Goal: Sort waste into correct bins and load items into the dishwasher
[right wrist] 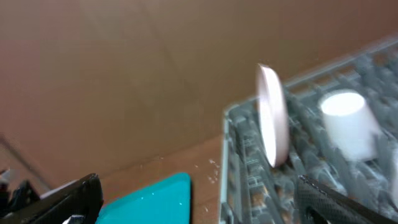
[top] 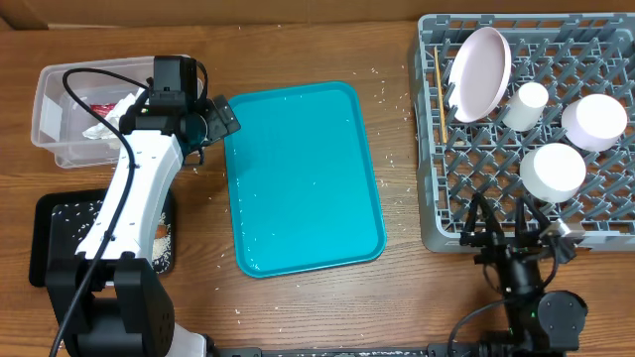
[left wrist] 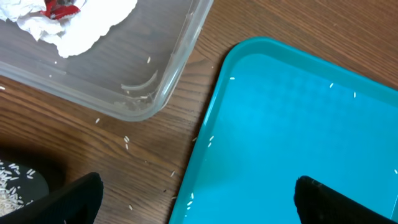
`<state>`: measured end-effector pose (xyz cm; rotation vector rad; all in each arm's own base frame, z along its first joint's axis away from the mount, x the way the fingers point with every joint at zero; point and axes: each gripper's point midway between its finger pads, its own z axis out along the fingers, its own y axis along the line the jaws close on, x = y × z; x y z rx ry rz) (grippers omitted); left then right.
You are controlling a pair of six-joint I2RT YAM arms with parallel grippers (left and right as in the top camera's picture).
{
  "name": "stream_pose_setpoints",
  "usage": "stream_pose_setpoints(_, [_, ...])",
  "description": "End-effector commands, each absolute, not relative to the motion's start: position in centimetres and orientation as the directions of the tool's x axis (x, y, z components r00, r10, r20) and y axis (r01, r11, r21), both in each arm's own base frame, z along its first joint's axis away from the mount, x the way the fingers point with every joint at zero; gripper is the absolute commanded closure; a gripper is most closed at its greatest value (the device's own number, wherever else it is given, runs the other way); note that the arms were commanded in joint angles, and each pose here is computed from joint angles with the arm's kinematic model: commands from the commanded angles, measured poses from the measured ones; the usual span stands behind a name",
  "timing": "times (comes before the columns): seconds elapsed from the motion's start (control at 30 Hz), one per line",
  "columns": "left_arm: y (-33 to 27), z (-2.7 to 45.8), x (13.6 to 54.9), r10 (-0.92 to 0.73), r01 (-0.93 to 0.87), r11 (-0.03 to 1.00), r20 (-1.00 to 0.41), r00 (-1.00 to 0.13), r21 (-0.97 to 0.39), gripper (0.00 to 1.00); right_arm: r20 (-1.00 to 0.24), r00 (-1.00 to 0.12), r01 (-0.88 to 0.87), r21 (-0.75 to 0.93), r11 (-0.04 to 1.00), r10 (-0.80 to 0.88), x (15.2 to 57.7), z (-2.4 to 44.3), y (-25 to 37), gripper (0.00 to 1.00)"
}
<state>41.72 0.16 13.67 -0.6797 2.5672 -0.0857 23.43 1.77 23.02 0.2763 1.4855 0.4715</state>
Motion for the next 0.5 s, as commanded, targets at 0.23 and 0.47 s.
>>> stream_pose_setpoints(0.23, [0.1,15.5,42.1,-0.494,-0.457,0.867,-0.472,-0.731,-0.201,0.0,-0.947,0.133,-0.186,0.265,0.946,0.291,24.1,22.0,2.0,0.0])
stream_pose_setpoints(0.47, [0.1,15.5,42.1,-0.494,-0.456,0.867,-0.471,-0.731,-0.201,0.0,-0.996,0.043,-0.127,0.075,0.989,0.081,24.5,18.9,1.7,0.0])
